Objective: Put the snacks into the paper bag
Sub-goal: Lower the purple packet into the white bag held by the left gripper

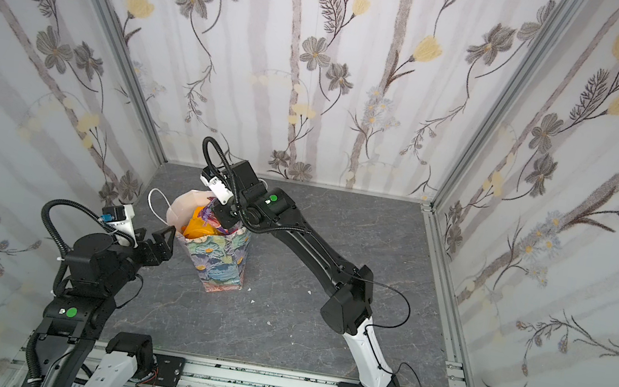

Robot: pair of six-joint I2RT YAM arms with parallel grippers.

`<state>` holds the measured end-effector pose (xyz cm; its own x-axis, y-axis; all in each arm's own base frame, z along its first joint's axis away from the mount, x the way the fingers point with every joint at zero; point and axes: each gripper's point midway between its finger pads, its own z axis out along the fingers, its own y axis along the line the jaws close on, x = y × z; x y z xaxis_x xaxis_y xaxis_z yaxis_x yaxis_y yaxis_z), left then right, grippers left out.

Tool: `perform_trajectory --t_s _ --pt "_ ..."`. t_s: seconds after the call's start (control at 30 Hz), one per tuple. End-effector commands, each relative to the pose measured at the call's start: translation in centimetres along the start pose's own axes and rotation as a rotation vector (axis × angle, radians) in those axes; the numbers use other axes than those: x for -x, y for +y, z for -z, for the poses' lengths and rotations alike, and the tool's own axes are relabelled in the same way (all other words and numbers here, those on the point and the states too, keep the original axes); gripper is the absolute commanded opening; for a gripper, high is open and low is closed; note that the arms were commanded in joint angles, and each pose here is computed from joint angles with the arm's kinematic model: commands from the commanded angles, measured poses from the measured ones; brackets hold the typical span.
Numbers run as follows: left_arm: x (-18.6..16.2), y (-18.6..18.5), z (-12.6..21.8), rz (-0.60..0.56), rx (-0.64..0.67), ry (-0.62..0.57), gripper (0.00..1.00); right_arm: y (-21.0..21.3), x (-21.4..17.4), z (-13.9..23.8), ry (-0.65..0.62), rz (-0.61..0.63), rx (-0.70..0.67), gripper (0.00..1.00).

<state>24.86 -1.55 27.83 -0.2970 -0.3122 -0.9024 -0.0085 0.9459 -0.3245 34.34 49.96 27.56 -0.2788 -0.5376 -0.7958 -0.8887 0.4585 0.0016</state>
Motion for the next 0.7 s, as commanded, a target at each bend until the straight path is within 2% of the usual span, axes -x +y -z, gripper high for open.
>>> perform_trajectory --t_s 0.0,0.23,0.67 --pt "0.7 -0.3 0.0 -0.005 -0.016 -0.027 0.83 0.5 -0.1 -0.6 0.006 0.024 0.042 0.04" --pt "0.7 -0.4 0.0 -0.005 -0.019 -0.027 0.84 0.3 -1.4 -2.2 0.042 0.024 0.042 0.01" --pt "0.7 -0.4 0.0 -0.005 -0.020 -0.026 0.83 -0.6 -6.6 -2.9 0.242 0.033 -0.018 0.03"
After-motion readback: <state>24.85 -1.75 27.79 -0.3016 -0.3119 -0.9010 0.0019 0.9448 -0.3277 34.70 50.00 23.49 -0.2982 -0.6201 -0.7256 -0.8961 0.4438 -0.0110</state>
